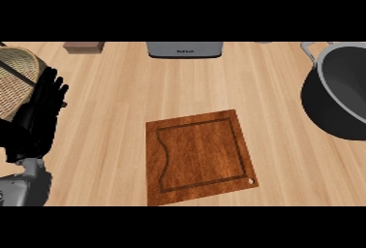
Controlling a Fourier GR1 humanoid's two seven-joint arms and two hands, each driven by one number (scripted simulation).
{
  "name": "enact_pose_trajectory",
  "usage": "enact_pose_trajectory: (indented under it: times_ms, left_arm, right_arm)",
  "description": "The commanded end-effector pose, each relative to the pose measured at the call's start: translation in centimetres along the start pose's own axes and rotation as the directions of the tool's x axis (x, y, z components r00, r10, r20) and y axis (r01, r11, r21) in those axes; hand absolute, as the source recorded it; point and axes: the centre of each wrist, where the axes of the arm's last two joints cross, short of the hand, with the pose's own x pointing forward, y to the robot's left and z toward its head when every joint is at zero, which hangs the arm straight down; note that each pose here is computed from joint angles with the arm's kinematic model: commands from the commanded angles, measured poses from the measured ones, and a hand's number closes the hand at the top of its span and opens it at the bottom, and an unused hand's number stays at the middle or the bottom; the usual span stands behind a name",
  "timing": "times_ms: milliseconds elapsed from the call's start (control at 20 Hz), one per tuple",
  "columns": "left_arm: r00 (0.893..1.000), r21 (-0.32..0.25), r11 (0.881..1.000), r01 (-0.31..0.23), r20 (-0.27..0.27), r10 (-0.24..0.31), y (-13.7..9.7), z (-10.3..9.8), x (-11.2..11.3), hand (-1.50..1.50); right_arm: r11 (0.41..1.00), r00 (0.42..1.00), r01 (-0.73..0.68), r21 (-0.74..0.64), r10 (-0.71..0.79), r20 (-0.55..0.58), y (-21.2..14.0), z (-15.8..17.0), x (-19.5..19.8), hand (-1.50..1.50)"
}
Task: Pick the croissant from the cutting board and place it in the pot
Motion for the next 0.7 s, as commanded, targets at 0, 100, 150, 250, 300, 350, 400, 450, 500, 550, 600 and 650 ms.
enact_pose_trajectory:
  times_ms: [0,100,150,250,300,350,400,450,500,550,600,650]
  left_arm:
    - [1.0,-0.014,1.0,0.003,0.009,-0.003,0.3,-0.1,-0.5,0.0]
    - [1.0,0.002,1.0,-0.011,0.016,0.011,-1.4,-1.0,-1.2,0.0]
    - [1.0,-0.003,1.0,-0.002,0.004,0.002,-1.9,-0.1,-0.5,0.0]
    - [1.0,-0.006,1.0,0.007,0.018,-0.007,-0.8,-1.3,0.7,0.0]
    - [1.0,-0.033,0.999,-0.009,0.009,0.009,-0.6,-0.3,-0.4,0.0]
    - [1.0,-0.038,0.999,-0.012,0.006,0.013,-0.8,-0.5,-0.2,0.0]
    - [1.0,-0.03,1.0,0.01,0.022,-0.009,-0.7,-0.9,0.5,0.0]
    - [1.0,-0.049,0.999,-0.008,0.024,0.009,-2.6,-0.8,0.7,0.0]
    - [0.999,-0.047,0.999,-0.01,0.04,0.011,-1.6,-0.8,0.3,0.0]
    - [1.0,-0.046,0.999,-0.004,0.014,0.005,-1.6,-0.9,0.6,0.0]
    - [1.0,-0.065,0.998,0.008,0.02,-0.007,-1.9,-1.3,0.2,0.0]
    - [1.0,-0.015,1.0,-0.012,0.025,0.013,-1.2,-1.0,0.1,0.0]
  right_arm:
    - [0.999,0.998,0.04,-0.015,-0.041,-0.048,-2.0,-0.6,-4.0,1.5]
    - [0.996,0.995,0.08,-0.026,-0.081,-0.06,0.2,-2.6,-3.4,1.5]
    - [0.989,0.989,0.14,-0.045,-0.142,-0.042,-1.1,-3.4,-3.8,1.5]
    - [0.996,0.998,-0.06,-0.069,0.058,-0.039,-0.9,-3.1,-6.2,1.5]
    - [0.959,0.967,-0.255,-0.119,0.252,-0.042,-2.2,-2.7,-5.6,1.5]
    - [0.935,0.944,-0.329,-0.131,0.324,-0.06,-2.2,-2.6,-5.6,1.5]
    - [0.912,0.929,-0.371,-0.174,0.364,-0.069,-2.3,-4.0,-5.3,1.5]
    - [0.906,0.918,-0.397,-0.15,0.389,-0.076,-1.4,-4.0,-6.6,1.5]
    - [0.9,0.912,-0.41,-0.147,0.402,-0.079,0.9,-4.6,-7.4,1.5]
    - [0.891,0.902,-0.428,-0.148,0.413,-0.122,-1.7,-5.3,-7.6,1.5]
    - [0.896,0.901,-0.431,-0.107,0.421,-0.104,0.1,-5.1,-9.5,1.5]
    - [0.907,0.914,-0.404,-0.122,0.396,-0.086,1.1,-6.4,-9.1,1.5]
